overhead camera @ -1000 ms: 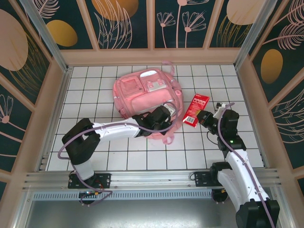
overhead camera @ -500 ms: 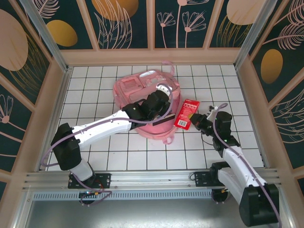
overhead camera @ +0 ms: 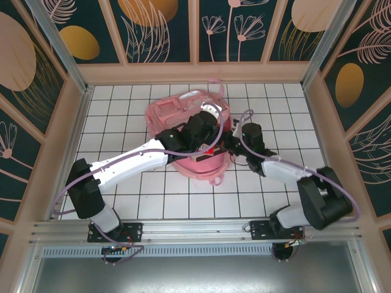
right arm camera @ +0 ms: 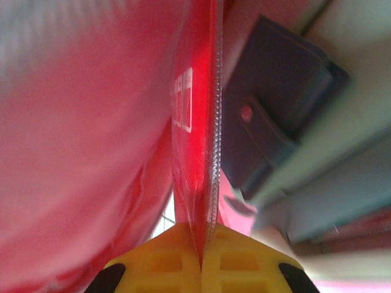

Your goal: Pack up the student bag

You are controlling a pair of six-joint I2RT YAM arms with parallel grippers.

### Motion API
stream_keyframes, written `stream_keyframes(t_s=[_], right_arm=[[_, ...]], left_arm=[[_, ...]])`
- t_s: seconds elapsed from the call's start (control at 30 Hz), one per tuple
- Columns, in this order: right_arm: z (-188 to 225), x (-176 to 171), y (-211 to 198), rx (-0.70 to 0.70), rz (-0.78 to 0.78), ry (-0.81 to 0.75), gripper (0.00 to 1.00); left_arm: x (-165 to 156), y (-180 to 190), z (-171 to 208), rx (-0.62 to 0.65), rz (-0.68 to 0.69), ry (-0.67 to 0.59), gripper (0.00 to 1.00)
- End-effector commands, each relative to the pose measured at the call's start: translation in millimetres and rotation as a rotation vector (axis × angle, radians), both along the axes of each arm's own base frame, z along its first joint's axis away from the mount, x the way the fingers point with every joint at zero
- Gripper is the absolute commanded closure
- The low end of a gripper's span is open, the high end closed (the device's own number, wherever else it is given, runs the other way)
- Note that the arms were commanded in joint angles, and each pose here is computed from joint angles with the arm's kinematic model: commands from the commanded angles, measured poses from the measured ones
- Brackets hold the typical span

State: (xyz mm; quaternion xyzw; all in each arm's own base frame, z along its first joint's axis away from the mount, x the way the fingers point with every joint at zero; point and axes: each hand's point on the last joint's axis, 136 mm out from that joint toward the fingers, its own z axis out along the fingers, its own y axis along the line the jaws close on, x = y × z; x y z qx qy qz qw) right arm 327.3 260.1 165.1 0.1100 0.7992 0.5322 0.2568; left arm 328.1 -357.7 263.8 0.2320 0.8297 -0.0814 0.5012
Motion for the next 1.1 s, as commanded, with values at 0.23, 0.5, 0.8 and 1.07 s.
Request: stream_keyframes(t_s=[0.23,0.5,0.8,1.07], right_arm=[[17,86,43,0.143,-0.164,-0.028,1.00],[8,102,58,0.102,-0.144,-0.019,0.36],[12,64,32,-0.062,-0.155,-0.069,0.23],[-2,22,-6,-0.219,-0.169,-0.073,0.17]], left_arm=[[-5,-4,71,-0.168,-0.027,-0.094,1.00],[-7,0,72,-0.168,-0.024,-0.096,1.00],[-3,7,63,-0.150,-0.003,-0.097,1.00],[0,23,59,-0.163,0.025,-0.088,1.00]])
